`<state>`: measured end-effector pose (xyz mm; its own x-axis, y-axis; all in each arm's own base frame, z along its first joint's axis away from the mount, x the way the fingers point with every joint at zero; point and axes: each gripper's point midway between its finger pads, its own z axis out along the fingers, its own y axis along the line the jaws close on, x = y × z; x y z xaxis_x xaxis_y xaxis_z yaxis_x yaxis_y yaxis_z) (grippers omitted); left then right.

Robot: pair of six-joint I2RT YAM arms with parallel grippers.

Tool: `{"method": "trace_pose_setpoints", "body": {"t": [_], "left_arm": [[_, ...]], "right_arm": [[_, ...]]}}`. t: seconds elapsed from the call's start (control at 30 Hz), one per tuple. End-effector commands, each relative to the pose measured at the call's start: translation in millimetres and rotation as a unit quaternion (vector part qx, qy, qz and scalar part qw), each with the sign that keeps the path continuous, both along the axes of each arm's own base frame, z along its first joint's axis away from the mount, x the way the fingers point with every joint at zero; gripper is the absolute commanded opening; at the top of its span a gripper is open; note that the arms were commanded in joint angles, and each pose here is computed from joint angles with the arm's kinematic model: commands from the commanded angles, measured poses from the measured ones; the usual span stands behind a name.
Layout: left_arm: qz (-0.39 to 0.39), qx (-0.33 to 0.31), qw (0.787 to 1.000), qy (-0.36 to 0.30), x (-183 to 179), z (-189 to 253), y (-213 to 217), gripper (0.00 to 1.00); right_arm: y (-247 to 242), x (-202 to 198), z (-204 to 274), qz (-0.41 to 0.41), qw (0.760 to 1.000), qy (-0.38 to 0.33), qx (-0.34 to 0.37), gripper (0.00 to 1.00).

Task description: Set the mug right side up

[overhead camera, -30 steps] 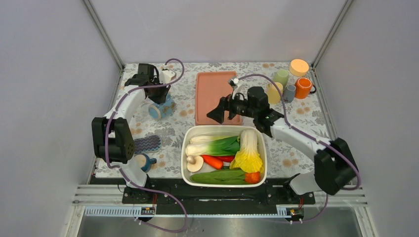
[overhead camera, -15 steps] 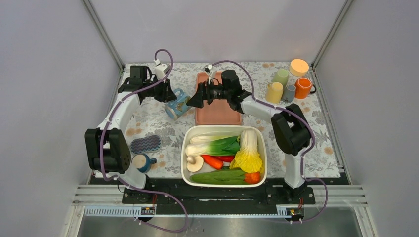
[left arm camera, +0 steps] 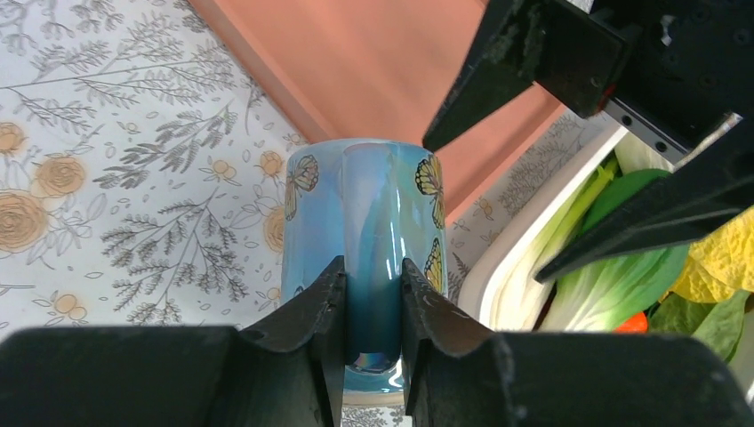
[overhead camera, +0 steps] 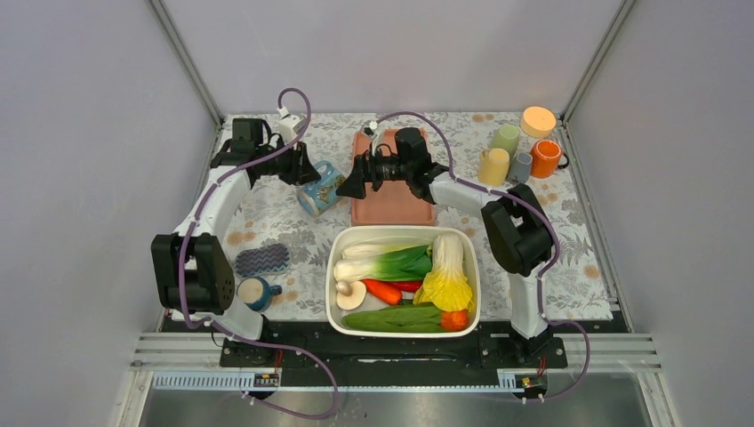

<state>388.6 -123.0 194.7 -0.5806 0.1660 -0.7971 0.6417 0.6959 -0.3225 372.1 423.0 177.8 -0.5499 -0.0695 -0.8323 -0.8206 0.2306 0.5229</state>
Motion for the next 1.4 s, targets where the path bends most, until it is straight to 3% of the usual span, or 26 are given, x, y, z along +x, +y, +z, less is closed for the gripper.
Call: {"method": "trace_pose_setpoints", "body": {"t": [0.0,0.1,0.3,0.47,0.53,0.7,0.83,0.87,0.97,1.0,1.07,1.17,1.37], "left_arm": [[-0.054,-0.027,0.993,-0.098,-6,65,-19,0.0],[-0.063,-0.029,0.992,-0.104,-10,69,-23,0.0],[-0.068,-0.06,0.989,-0.113,-8,82,-32,0.0],[-0.047,-0.112,0.985,-0.119,11,105,-40,0.0],[-0.048,-0.133,0.984,-0.107,13,109,-44,0.0],[-0.043,-0.145,0.983,-0.104,20,109,-46,0.0],[-0.033,-0.136,0.984,-0.108,26,103,-44,0.0],[-0.03,-0.134,0.985,-0.108,28,101,-43,0.0],[-0.019,-0.121,0.987,-0.108,34,94,-39,0.0],[-0.009,-0.113,0.988,-0.109,38,92,-36,0.14],[0.014,-0.099,0.989,-0.11,46,86,-29,0.53],[0.047,-0.074,0.99,-0.113,60,78,-16,0.96],[0.064,-0.017,0.99,-0.125,63,74,0,0.99]], "right_arm": [[-11,20,34,-0.034,0.998,-0.054,-0.001,0.99],[-15,27,33,-0.044,0.997,-0.061,-0.009,0.98],[1,8,44,0.021,0.998,-0.027,0.044,0.98],[2,-16,60,0.081,0.993,-0.026,0.08,0.87],[3,-20,66,0.096,0.991,-0.024,0.085,0.79],[3,-33,88,0.136,0.983,-0.02,0.119,0.45],[0,-37,105,0.152,0.978,-0.023,0.144,0.05],[-1,-35,107,0.15,0.978,-0.022,0.145,0.0],[-9,-23,108,0.123,0.982,-0.022,0.141,0.0],[-13,-14,106,0.105,0.985,-0.022,0.135,0.0],[-21,4,97,0.056,0.992,-0.027,0.108,0.0],[-37,33,71,-0.026,0.998,-0.047,0.03,0.0],[-66,68,64,-0.126,0.987,-0.077,-0.055,0.0]]}}
